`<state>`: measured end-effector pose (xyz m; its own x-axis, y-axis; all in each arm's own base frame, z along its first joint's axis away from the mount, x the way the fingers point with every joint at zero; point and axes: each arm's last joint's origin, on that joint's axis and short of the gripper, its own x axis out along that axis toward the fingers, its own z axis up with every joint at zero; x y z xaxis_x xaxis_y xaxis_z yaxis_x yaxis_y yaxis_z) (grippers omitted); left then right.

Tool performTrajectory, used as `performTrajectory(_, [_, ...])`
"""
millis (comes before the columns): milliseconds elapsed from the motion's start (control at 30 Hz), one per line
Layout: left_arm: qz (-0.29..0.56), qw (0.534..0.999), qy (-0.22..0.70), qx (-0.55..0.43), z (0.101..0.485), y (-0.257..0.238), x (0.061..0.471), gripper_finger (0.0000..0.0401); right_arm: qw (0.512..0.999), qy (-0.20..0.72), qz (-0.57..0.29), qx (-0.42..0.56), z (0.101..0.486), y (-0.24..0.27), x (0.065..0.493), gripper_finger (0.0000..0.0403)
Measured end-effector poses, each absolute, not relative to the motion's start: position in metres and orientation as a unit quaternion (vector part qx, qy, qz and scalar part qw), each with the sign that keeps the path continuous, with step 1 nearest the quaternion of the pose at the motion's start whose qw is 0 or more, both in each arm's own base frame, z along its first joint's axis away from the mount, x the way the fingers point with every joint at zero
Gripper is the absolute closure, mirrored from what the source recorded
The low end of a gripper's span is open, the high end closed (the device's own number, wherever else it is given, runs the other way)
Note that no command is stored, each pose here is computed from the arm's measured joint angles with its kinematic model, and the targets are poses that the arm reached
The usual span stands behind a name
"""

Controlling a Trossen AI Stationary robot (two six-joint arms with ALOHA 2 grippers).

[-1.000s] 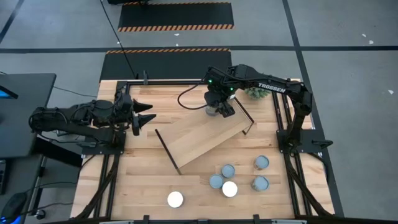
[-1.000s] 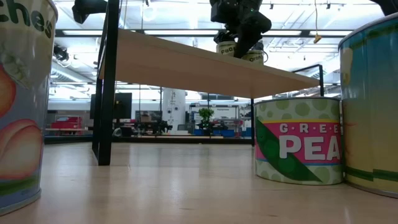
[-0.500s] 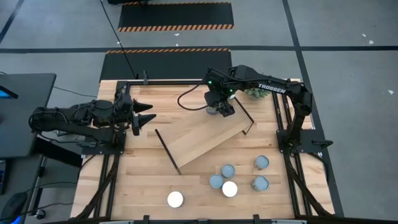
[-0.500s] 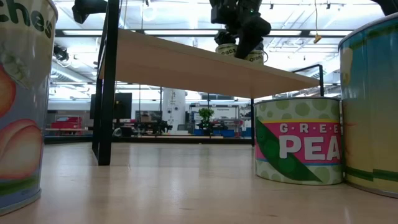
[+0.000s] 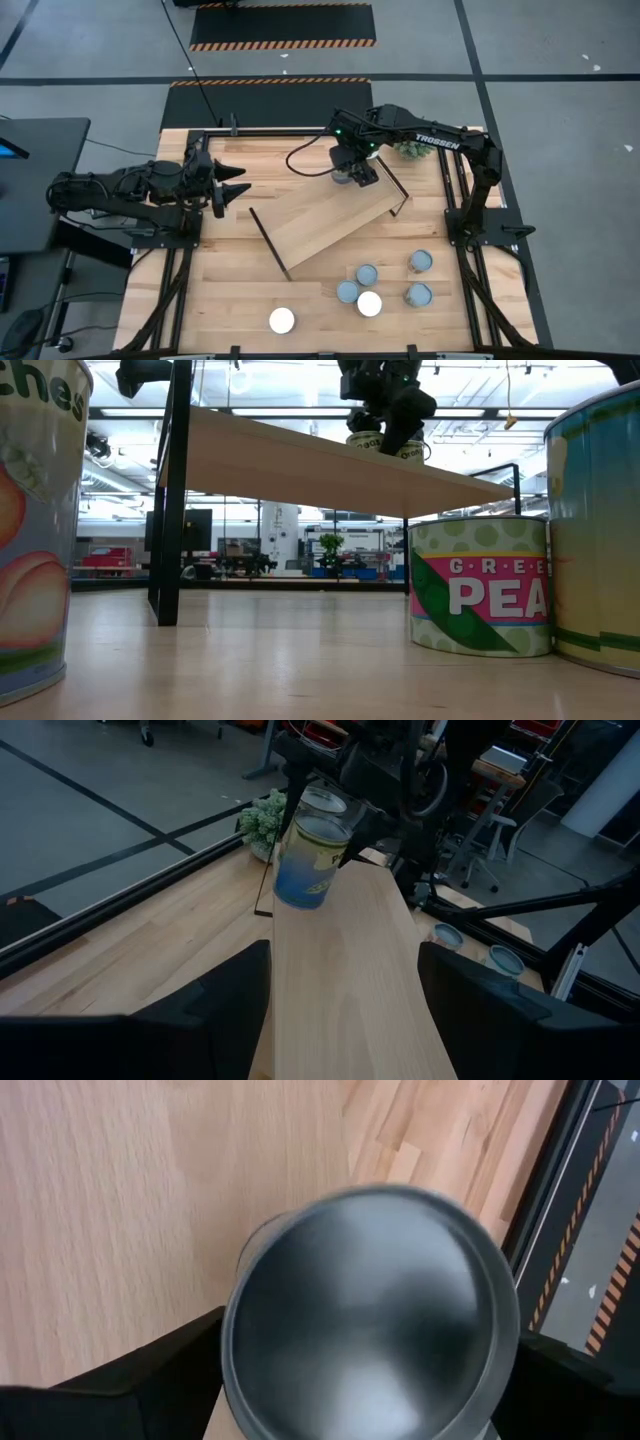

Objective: Pick and place cans onto a shelf
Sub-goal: Put the big canned peas on the shelf, then put the big canned carrots on the shelf aligned with the other big canned oranges

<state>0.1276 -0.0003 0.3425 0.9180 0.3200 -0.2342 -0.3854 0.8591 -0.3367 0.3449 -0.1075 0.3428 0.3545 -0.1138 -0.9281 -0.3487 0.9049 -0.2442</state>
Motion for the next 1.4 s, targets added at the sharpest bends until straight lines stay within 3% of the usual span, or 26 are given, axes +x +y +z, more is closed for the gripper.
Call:
performTrajectory(833, [0.178, 0.961, 0.087, -0.193, 0.343, -0.001, 0.128, 0.0142, 0.785, 0.588, 0.036, -0.191, 0.348, -0.107, 0.335, 0.0018])
performTrajectory(1400, [0.174, 0.962, 0.088, -0.194, 0.343, -0.001, 0.128, 0.0142, 0.804, 0.576, -0.01, -0.148, 0.396, -0.097, 0.319, 0.0018])
